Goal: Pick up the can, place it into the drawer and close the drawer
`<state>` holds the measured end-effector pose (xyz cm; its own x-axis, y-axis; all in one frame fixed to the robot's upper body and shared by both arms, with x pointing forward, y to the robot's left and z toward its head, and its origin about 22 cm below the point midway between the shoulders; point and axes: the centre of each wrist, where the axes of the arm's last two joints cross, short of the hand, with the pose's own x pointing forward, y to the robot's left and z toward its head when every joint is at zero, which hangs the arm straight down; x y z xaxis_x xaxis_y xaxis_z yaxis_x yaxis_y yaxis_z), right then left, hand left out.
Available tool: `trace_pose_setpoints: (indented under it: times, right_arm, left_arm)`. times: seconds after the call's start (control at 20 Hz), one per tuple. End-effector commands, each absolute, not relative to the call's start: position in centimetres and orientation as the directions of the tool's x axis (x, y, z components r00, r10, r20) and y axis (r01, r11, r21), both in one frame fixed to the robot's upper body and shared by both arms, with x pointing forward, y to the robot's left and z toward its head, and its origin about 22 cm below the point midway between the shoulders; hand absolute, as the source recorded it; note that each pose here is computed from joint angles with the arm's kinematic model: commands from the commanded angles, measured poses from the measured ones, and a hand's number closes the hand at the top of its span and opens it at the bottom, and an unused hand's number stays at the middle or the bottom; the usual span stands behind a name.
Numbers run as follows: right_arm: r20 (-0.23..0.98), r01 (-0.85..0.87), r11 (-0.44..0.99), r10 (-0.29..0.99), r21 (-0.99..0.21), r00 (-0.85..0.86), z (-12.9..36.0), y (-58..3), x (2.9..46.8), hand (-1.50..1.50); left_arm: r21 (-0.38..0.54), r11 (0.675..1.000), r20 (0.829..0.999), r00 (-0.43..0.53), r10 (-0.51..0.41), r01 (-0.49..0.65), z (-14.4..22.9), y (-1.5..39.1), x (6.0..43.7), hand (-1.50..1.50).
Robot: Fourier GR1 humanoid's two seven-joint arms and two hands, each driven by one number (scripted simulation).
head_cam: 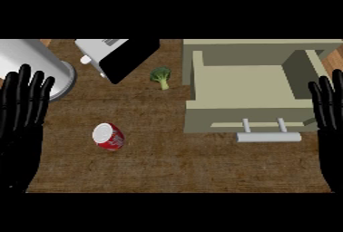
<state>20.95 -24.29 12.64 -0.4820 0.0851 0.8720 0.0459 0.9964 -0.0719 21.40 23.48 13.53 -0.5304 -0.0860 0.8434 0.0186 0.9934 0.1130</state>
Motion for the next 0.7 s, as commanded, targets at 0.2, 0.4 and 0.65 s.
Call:
trace_pose_setpoints:
  times: [0.2, 0.4, 0.65]
  right_arm:
    - [0.865, 0.016, 0.998, 0.062, -0.063, -0.498, 11.7, -24.8, 20.3, -1.5]
    - [0.97, 0.154, 0.988, 0.064, -0.027, -0.235, 9.9, -25.5, 20.4, -1.5]
    - [0.973, 0.142, 0.989, 0.069, -0.037, -0.222, 10.9, -25.9, 19.9, -1.5]
  left_arm:
    - [0.105, 0.992, 0.861, -0.506, -0.057, 0.067, 12.6, 27.5, 18.4, -1.5]
    - [0.011, 0.995, 0.99, -0.14, -0.025, -0.102, 9.3, 26.5, 17.9, -1.5]
    - [0.007, 0.992, 0.994, -0.111, -0.021, -0.126, 10.4, 27.5, 16.7, -1.5]
